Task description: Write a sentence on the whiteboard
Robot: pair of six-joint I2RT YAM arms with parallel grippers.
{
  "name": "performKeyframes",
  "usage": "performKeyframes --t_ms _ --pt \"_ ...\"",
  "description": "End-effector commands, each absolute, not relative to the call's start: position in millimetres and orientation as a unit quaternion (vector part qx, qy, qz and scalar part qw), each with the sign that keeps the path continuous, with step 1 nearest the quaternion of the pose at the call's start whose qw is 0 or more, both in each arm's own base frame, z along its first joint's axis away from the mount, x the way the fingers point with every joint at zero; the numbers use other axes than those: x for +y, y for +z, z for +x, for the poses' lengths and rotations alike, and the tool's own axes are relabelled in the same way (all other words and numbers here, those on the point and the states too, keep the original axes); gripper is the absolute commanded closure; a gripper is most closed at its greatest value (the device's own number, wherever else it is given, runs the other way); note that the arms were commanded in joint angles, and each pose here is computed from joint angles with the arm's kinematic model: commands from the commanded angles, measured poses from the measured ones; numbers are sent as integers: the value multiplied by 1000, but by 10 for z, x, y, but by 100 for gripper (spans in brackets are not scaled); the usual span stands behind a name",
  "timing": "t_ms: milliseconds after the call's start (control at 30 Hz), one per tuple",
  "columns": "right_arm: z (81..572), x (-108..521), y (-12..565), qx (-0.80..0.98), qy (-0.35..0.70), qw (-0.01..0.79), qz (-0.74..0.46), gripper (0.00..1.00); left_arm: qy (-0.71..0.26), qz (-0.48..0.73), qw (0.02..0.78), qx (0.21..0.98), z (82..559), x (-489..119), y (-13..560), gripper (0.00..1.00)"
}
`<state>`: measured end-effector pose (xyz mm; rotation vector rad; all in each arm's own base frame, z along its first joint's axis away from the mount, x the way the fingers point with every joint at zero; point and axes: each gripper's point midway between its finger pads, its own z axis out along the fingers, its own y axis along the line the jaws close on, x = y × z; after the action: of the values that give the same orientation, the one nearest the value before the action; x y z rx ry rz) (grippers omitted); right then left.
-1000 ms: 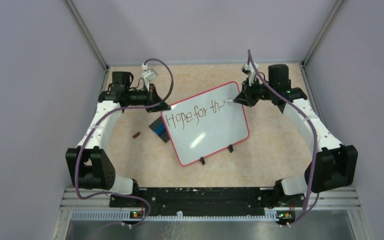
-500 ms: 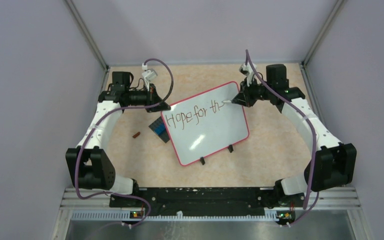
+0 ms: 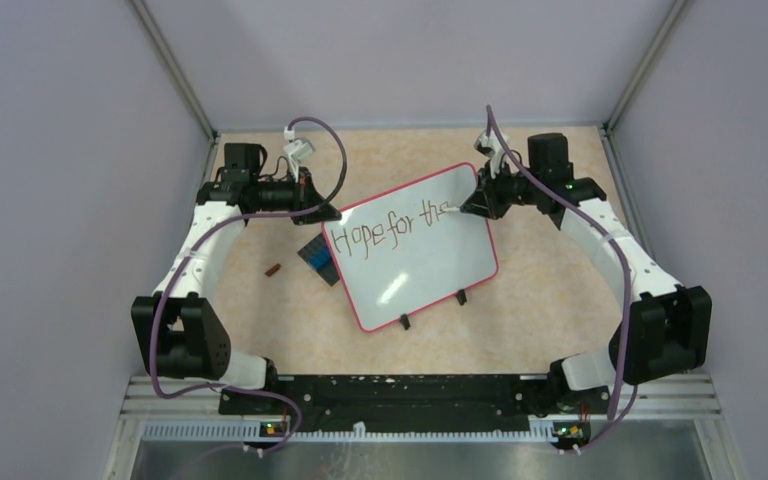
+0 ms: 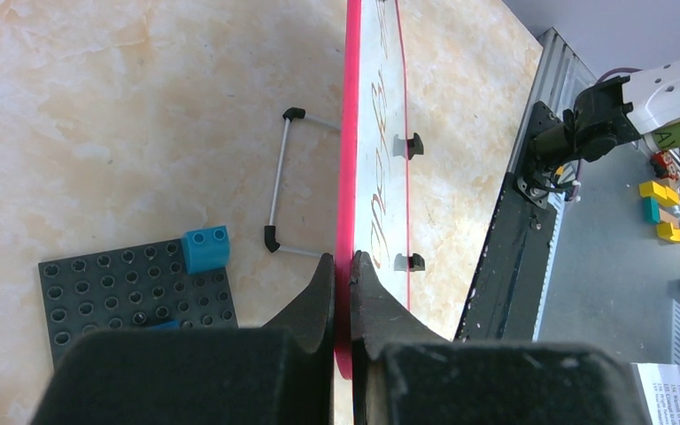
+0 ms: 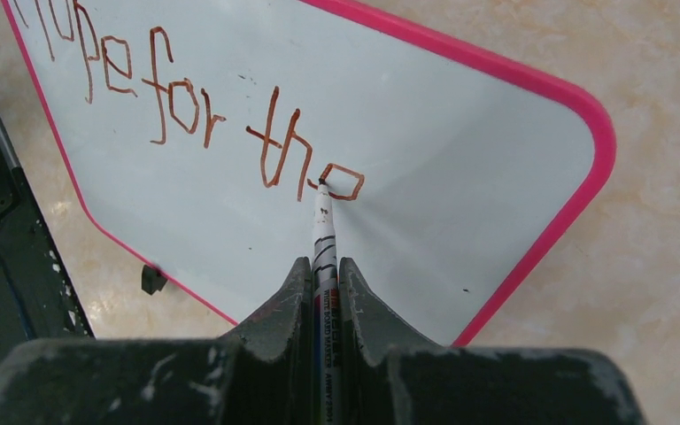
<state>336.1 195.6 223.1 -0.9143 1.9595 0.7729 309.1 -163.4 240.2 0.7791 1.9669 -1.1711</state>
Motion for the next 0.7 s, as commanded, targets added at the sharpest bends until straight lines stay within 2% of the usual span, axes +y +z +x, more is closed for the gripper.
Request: performKeyframes --t_ms 0,667 --pt "3334 1956 2201 770 294 421 -378 100 -422 307 351 778 3123 -1598 2254 100" --pt "3389 1707 2250 780 263 431 -371 100 -420 307 352 778 3122 -1595 2256 100"
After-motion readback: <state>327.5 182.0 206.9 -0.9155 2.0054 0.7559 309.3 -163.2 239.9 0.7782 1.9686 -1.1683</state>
